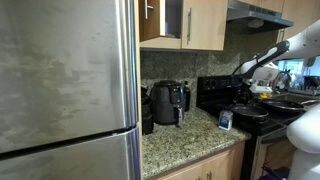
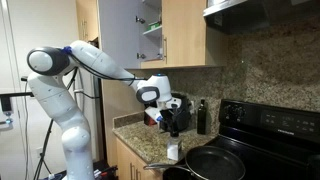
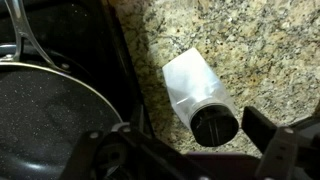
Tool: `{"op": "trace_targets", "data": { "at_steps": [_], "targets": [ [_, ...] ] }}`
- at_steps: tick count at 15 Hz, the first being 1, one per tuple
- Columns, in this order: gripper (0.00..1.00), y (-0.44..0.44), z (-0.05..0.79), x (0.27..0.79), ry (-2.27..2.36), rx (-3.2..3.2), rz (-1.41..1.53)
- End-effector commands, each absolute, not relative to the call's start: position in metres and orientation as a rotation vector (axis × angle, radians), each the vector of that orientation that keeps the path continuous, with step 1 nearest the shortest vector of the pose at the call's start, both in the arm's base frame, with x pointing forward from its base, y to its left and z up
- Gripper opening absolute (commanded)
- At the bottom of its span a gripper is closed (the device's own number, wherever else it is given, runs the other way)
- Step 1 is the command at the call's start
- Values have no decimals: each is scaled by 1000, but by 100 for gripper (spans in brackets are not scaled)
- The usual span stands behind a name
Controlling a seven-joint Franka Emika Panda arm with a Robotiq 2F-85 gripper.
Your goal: Turn on the airfryer
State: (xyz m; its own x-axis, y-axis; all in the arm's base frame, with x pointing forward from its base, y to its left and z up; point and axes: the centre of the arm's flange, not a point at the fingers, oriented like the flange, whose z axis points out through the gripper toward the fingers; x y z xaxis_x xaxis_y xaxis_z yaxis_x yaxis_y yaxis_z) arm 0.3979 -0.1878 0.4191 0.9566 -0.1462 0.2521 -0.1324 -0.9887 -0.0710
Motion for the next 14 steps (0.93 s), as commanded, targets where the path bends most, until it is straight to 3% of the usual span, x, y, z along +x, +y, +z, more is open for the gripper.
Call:
{"op": "trace_targets", "data": {
  "at_steps": [1,7,9,14],
  "targets": [
    [100,-188,419,398,218,-3054,-400],
    [100,-179,423,402,178,-3062,-407],
    [100,-143,452,402,-8,-3043,-557],
    [100,-72,535,352,-274,-2904,-757]
  ]
}}
